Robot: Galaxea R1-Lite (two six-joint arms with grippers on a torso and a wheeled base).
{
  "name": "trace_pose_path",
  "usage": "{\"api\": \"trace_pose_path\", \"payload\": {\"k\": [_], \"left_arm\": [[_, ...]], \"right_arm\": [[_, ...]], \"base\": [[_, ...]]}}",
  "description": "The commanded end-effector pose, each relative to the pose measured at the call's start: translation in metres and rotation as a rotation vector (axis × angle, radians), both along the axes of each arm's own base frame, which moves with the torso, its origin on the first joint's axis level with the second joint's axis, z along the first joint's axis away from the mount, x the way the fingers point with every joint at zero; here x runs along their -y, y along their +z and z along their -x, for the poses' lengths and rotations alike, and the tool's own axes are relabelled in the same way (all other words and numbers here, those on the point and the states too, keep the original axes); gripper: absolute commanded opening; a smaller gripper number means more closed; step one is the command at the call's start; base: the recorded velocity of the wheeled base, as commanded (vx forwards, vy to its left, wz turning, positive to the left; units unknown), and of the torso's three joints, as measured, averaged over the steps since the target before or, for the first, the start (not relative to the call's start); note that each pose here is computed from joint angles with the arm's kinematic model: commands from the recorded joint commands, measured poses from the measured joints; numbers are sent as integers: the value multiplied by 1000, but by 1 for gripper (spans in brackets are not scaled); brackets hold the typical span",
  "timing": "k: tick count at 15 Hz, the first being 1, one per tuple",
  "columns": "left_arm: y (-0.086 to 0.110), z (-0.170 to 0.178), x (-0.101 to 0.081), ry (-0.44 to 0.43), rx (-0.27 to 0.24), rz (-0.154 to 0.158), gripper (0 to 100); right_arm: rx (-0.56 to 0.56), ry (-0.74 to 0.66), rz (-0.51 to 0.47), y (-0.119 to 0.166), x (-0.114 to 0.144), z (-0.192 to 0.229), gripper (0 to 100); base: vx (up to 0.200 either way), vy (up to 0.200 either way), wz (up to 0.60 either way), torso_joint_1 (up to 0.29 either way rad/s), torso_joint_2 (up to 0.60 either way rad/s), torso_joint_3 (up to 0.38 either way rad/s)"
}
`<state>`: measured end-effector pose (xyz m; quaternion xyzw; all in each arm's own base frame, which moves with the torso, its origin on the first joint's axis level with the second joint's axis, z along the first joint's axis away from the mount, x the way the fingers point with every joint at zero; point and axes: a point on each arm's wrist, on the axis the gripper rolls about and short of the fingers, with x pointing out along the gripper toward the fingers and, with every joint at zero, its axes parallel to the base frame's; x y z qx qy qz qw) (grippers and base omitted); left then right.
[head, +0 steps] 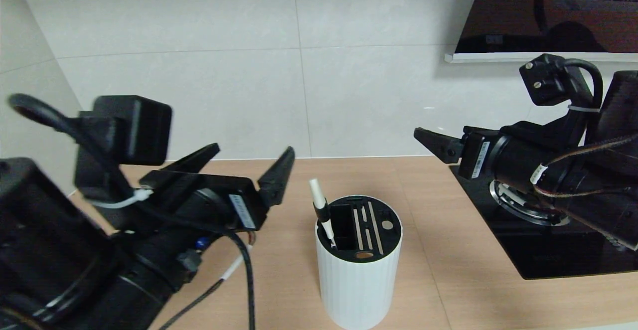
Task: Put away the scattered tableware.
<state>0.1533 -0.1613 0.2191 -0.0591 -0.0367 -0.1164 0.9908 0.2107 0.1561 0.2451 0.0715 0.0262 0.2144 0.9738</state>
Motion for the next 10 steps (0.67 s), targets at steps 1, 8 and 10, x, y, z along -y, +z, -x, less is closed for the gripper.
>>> {"api": "trace_pose_path", "payload": {"k": [1, 8, 10], "left_arm": [[11, 18, -45, 79, 57, 60, 100], [-8, 74, -130, 316, 101, 11, 100], [-22, 113, -156, 363, 117, -93, 100]], "right_arm": [[-47, -41, 33, -20, 19, 7, 100], [128, -188, -84, -33, 97, 88, 100], [237, -280, -125, -28, 124, 128, 100]], "base": [[0, 0, 0, 0, 0, 0], [0, 0, 0, 0, 0, 0], [0, 0, 0, 0, 0, 0]]}}
